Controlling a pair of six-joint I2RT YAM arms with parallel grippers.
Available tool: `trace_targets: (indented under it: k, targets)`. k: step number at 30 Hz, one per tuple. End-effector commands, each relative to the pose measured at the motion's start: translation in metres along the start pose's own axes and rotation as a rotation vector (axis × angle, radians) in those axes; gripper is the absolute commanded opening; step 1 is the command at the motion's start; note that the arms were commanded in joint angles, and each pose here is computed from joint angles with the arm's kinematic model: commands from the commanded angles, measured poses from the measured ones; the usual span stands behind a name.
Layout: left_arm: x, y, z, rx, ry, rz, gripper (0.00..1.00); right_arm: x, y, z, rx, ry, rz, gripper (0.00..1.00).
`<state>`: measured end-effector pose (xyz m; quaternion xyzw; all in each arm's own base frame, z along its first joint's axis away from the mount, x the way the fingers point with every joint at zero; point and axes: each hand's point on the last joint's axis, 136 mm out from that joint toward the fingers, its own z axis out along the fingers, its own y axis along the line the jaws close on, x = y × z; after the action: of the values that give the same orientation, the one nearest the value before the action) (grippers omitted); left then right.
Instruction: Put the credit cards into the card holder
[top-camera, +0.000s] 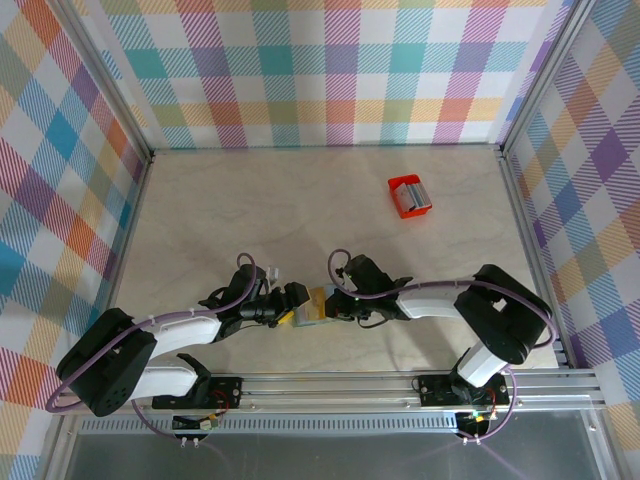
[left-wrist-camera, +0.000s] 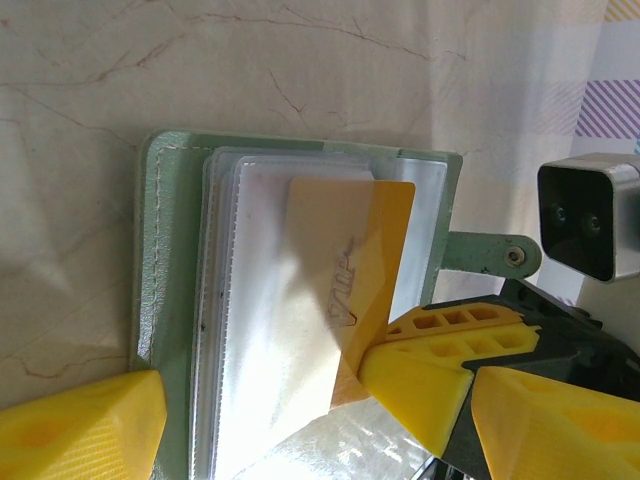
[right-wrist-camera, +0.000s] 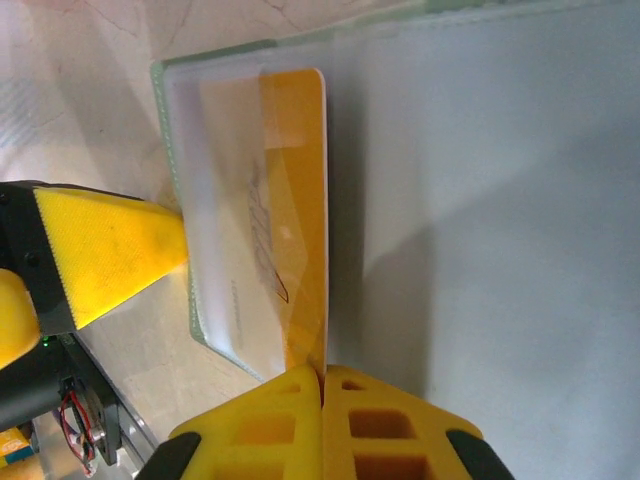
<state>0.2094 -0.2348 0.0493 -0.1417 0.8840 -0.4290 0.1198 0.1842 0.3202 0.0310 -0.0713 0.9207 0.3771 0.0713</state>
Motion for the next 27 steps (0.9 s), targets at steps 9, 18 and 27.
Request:
trace_targets:
  k: [9, 18, 27]
  targets:
    - [0.006, 0.008, 0.002, -0.017, 0.006, 0.016, 0.77, 0.01, -0.001, 0.009, 0.03, 0.049, 0.008, 0.0]
    - [0.005, 0.007, 0.003, -0.013, 0.003, 0.015, 0.76, 0.012, 0.004, 0.017, 0.008, 0.079, 0.002, 0.0]
    - [0.006, 0.008, 0.002, -0.013, 0.002, 0.012, 0.76, 0.011, 0.013, 0.02, -0.009, 0.086, -0.013, 0.0]
